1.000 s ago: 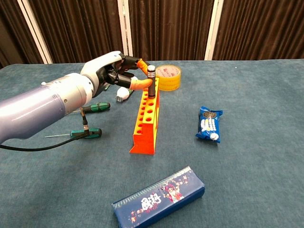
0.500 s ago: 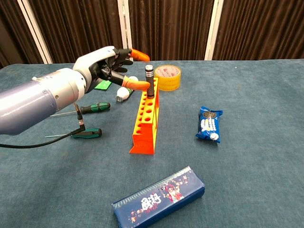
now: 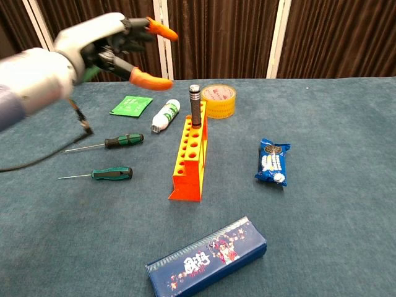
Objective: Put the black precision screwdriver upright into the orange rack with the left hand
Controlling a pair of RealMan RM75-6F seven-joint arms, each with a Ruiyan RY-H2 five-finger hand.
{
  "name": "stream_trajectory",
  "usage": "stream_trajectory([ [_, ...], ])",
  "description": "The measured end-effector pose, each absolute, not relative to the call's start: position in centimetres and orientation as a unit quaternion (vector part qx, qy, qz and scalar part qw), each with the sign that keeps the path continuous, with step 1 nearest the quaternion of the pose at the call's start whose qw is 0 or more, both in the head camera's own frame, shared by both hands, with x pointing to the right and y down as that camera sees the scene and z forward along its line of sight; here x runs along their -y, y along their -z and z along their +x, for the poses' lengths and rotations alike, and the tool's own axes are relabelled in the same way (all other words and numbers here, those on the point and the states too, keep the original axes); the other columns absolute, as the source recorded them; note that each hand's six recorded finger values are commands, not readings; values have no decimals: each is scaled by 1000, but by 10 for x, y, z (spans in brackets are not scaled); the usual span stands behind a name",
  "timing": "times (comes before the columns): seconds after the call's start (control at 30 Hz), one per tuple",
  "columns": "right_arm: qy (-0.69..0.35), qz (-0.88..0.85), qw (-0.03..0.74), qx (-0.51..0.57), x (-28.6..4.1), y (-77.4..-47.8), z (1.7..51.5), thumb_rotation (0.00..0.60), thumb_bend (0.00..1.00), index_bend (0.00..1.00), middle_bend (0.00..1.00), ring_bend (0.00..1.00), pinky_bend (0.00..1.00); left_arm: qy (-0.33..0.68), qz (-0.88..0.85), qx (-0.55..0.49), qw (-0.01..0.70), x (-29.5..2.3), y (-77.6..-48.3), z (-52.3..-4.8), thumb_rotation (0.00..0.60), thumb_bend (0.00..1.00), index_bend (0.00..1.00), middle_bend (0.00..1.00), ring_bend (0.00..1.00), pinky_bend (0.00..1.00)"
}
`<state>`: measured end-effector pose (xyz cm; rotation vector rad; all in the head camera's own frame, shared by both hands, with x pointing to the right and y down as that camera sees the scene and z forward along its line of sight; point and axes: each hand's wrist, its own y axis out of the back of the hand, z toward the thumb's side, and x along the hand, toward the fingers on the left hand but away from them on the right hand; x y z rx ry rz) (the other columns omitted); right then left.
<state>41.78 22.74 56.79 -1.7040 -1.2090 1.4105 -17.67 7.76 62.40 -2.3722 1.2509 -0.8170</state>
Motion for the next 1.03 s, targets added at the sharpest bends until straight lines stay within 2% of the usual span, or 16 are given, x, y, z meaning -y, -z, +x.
stream_trajectory([
  [0.2, -547, -638, 310, 445, -229, -569, 419, 600, 76, 0, 0, 0, 0, 358, -782, -405, 309, -94, -597, -228, 600, 103, 104, 0, 0, 0],
  [0.3, -555, -634, 312, 440, -230, -569, 420, 600, 61, 0, 0, 0, 0, 409, -754, -371, 356, -112, -583, -255, 600, 102, 28, 0, 0, 0],
  [0.43, -565, -630, 312, 432, -232, -570, 419, 600, 50, 0, 0, 0, 0, 480, -707, -332, 400, -136, -562, -296, 600, 93, 0, 0, 0, 0],
  [0.7, -565, -629, 320, 427, -233, -569, 418, 600, 48, 0, 0, 0, 0, 563, -619, -324, 441, -186, -534, -373, 600, 78, 0, 0, 0, 0],
  [1.03, -564, -633, 331, 415, -234, -571, 415, 600, 48, 0, 0, 0, 0, 575, -596, -351, 437, -216, -538, -428, 600, 75, 0, 0, 0, 0],
])
